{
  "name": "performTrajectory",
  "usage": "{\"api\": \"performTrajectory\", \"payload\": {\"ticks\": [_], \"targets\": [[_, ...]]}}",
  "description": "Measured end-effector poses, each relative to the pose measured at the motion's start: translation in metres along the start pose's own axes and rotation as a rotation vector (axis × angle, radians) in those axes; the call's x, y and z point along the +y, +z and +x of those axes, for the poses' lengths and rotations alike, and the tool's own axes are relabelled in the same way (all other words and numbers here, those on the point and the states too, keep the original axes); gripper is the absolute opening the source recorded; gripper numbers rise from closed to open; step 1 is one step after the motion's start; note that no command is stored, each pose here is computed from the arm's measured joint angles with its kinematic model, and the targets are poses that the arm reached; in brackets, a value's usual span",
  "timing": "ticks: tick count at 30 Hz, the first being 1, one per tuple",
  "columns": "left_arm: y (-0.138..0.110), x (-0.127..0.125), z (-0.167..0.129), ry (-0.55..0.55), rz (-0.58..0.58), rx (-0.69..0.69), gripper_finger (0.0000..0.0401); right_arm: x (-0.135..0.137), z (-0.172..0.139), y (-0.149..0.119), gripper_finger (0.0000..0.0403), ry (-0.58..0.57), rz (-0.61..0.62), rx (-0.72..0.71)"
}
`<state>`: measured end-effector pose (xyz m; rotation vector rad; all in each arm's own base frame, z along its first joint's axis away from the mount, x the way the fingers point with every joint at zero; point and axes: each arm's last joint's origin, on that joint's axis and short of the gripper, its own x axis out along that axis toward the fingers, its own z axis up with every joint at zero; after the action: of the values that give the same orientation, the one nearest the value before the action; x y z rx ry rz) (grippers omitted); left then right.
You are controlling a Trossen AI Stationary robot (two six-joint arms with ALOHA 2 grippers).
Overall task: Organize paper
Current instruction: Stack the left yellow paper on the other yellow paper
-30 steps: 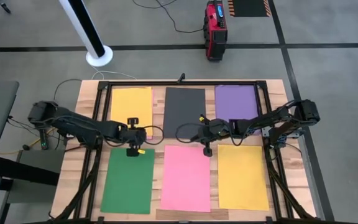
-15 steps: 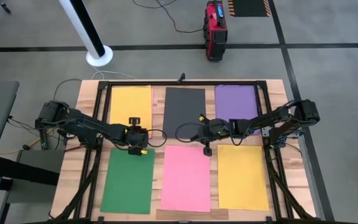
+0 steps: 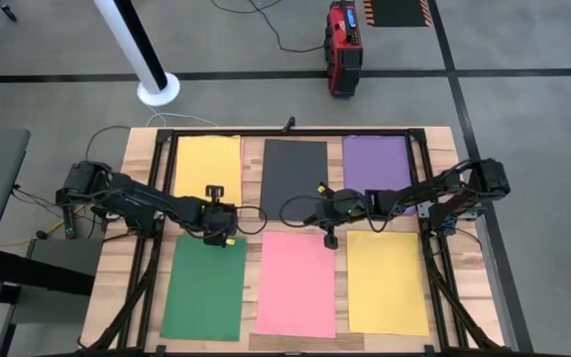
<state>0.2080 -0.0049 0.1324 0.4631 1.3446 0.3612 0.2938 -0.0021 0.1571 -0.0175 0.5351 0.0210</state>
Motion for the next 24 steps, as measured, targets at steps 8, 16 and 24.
{"api": "performTrajectory", "payload": {"ticks": [8, 16, 24], "targets": [[0.003, 0.004, -0.007, 0.009, -0.01, 0.03, 0.0001, -0.001, 0.0, 0.0, 0.0, -0.027, 0.0, 0.001], [0.003, 0.008, -0.012, 0.016, -0.019, 0.04, 0.0, -0.001, 0.0, 0.0, 0.0, -0.027, -0.001, 0.001], [0.01, 0.023, -0.038, 0.011, -0.106, -0.059, 0.0, -0.001, 0.0, 0.0, 0.0, -0.027, -0.008, 0.001]]}}
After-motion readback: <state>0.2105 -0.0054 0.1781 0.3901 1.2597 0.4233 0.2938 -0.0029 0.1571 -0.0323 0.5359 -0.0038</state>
